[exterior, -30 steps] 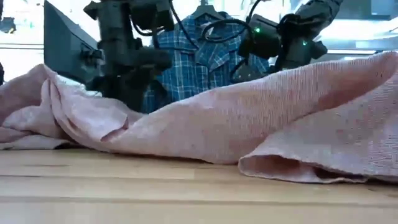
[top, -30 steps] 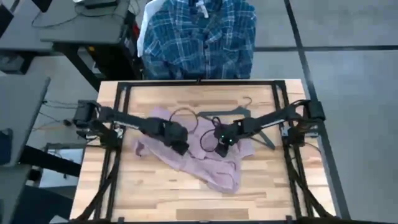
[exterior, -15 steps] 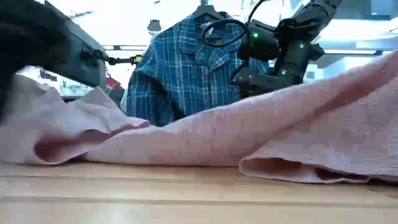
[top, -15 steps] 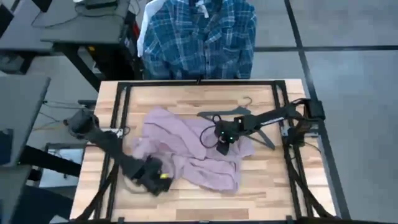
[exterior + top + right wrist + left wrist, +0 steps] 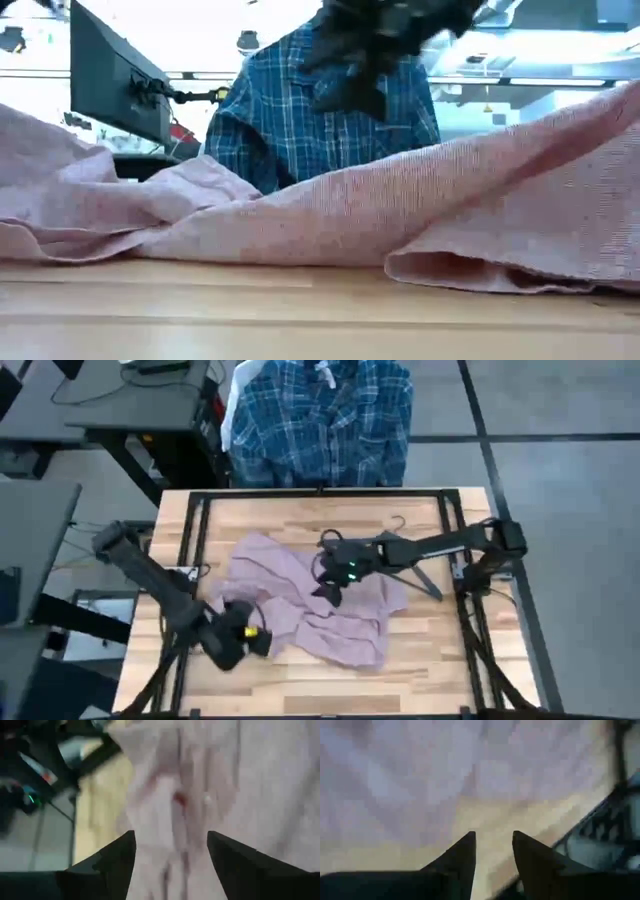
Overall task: Hang clothes
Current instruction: Hang the pink polo shirt on the hanger rack
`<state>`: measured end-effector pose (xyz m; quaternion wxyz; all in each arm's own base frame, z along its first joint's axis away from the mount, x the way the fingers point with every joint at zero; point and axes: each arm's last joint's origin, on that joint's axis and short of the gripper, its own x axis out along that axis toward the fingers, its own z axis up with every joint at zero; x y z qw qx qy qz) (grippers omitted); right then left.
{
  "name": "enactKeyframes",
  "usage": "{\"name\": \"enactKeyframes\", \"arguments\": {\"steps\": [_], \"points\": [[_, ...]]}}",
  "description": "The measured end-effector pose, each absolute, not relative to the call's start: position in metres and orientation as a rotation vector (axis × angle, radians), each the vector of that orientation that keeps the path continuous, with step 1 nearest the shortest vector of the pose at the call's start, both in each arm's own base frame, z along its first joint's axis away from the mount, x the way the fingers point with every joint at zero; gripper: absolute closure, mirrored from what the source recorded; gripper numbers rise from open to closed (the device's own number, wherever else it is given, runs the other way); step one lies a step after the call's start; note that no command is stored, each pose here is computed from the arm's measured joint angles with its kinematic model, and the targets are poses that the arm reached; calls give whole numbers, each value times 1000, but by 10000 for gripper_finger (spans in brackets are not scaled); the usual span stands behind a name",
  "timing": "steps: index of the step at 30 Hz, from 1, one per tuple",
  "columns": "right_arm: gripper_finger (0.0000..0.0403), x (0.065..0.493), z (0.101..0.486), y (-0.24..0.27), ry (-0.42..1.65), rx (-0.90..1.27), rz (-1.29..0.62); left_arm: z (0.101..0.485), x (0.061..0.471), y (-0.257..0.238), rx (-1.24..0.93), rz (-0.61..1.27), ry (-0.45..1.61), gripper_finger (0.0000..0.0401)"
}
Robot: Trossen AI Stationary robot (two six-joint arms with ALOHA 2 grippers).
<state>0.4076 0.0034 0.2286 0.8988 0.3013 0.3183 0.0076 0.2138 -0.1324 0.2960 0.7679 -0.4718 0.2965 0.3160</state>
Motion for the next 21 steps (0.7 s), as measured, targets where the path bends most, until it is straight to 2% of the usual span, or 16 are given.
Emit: {"name": "enactKeyframes", "arguments": {"steps": [6, 11, 16, 21], "points": [[168, 445, 178, -9, 798, 643, -26, 269, 222, -83, -808, 812, 763, 290], [168, 451, 134, -19, 918, 643, -43, 227, 226, -74, -809, 768, 758, 289], [168, 451, 127, -25, 941, 624, -18, 188, 219, -85, -918, 689, 694, 289], [168, 443, 136, -57, 935, 606, -127, 160, 200, -102, -1028, 622, 678, 290]]}}
